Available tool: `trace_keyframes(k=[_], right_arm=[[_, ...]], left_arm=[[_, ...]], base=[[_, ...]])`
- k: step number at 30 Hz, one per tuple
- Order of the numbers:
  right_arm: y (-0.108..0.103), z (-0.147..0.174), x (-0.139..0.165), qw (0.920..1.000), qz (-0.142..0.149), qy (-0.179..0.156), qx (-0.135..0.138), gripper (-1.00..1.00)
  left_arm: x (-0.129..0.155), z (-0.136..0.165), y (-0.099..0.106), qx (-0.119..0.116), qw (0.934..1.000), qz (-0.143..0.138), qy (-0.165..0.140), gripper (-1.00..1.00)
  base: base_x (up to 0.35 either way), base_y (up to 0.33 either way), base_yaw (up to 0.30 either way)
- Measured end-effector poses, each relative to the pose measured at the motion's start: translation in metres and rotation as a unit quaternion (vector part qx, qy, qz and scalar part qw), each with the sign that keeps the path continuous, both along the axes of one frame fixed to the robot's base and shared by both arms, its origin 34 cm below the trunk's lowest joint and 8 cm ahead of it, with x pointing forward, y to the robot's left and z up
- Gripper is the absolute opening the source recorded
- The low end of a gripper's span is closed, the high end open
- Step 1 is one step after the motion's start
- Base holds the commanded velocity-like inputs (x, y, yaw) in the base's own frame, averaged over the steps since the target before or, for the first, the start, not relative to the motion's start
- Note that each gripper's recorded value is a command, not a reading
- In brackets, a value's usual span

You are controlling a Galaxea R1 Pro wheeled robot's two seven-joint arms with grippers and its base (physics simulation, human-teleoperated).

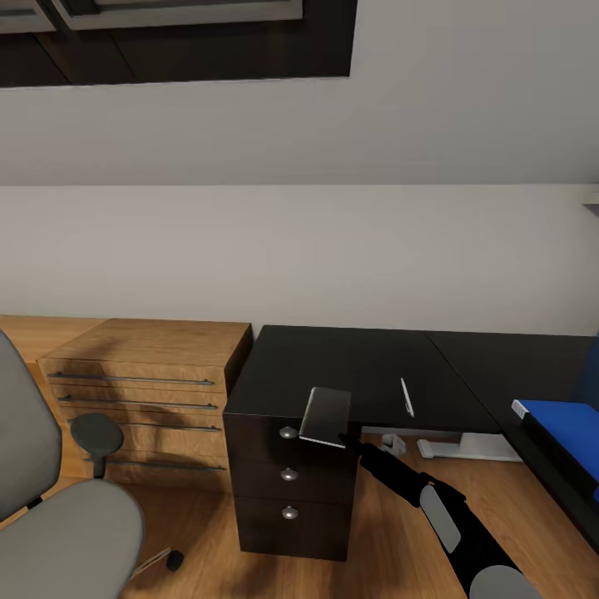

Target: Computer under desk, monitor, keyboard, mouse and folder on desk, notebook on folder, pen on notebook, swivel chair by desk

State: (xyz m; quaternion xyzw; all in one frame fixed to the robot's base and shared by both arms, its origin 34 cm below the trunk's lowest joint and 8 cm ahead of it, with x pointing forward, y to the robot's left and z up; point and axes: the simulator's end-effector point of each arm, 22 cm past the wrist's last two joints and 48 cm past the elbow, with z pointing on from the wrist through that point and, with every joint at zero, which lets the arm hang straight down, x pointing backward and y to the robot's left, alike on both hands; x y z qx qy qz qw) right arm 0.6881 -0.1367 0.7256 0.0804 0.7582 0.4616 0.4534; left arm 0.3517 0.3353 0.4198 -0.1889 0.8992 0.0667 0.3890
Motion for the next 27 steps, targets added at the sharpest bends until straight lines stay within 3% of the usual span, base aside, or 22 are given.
trace_keyframes(k=[27], right_arm=[[-0.0032,0.0027,0.0016,1.0000,-0.005,-0.005,0.003,1.00]], left_arm=[[0.0001,0.0001,0.0003,0.000,1.0000,0.001,0.000,1.00]], base=[[0.002,0.002,0.000]])
